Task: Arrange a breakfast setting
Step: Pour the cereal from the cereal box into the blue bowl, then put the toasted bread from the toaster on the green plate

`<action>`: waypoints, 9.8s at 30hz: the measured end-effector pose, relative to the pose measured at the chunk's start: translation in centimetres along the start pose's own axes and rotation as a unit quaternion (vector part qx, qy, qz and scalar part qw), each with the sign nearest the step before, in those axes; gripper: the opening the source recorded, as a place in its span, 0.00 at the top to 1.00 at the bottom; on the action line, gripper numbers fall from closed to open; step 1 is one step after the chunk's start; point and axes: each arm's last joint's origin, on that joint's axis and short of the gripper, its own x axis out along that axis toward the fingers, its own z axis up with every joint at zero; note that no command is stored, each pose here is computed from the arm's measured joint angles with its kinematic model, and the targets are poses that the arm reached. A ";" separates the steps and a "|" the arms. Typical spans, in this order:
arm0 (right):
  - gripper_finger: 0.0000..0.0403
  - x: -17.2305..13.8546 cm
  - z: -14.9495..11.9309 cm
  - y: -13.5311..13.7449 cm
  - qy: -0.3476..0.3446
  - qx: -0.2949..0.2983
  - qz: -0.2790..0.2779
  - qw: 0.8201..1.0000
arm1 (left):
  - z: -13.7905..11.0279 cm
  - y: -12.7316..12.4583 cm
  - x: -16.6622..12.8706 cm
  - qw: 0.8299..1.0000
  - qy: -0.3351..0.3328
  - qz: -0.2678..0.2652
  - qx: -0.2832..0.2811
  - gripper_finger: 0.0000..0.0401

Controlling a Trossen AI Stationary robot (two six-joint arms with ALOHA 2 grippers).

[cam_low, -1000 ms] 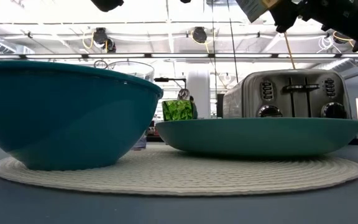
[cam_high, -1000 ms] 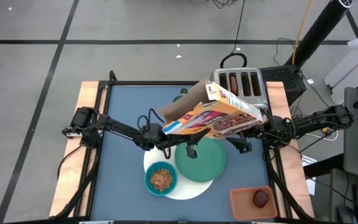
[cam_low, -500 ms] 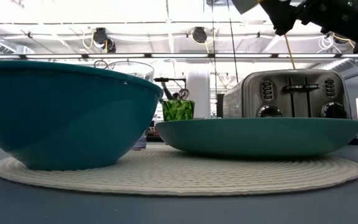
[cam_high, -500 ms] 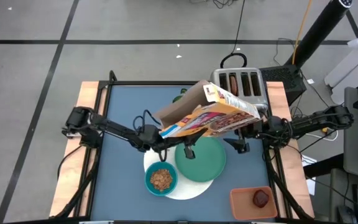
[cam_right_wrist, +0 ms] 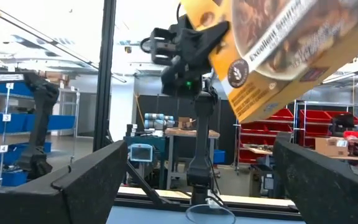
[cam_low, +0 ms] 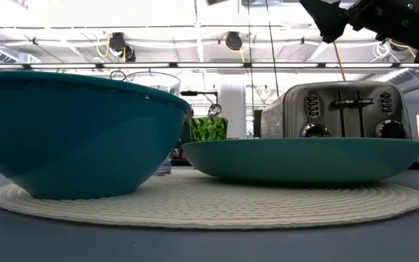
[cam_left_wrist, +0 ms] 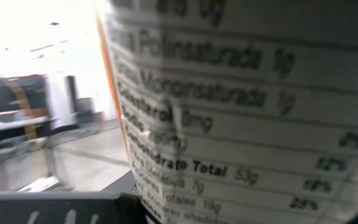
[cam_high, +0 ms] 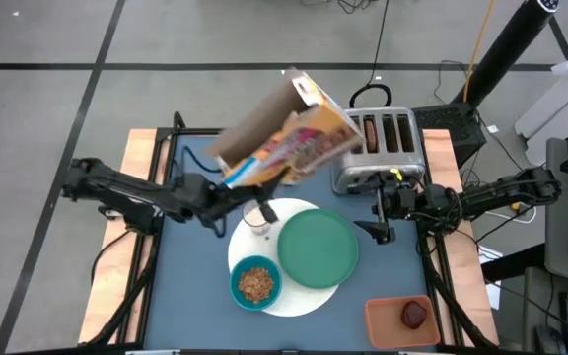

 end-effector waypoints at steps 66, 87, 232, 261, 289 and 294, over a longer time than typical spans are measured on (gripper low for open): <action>0.02 0.0 -0.6 0.0 0.029 0.000 0.001 1.000 | -21.2 15.2 -14.3 0.871 0.203 0.443 -0.065 0.70; 0.02 0.0 -0.6 0.0 0.029 0.000 0.001 1.000 | -22.2 15.5 -15.2 0.861 0.270 0.424 -0.077 0.70; 0.02 0.0 -0.6 0.0 0.029 0.000 0.001 1.000 | -12.3 16.2 -12.7 0.920 0.028 0.388 -0.051 0.07; 0.02 0.0 -0.6 0.0 0.029 -0.014 0.001 0.999 | -9.9 16.8 -13.3 0.911 -0.054 0.398 -0.088 0.07; 0.02 0.0 -0.6 0.0 0.029 -0.015 0.001 0.999 | -1.4 15.8 -12.2 0.940 -0.045 0.339 -0.020 0.07; 0.02 0.0 -0.6 0.0 0.029 -0.009 0.001 1.000 | -0.6 14.6 -12.1 0.963 -0.042 0.265 -0.006 0.07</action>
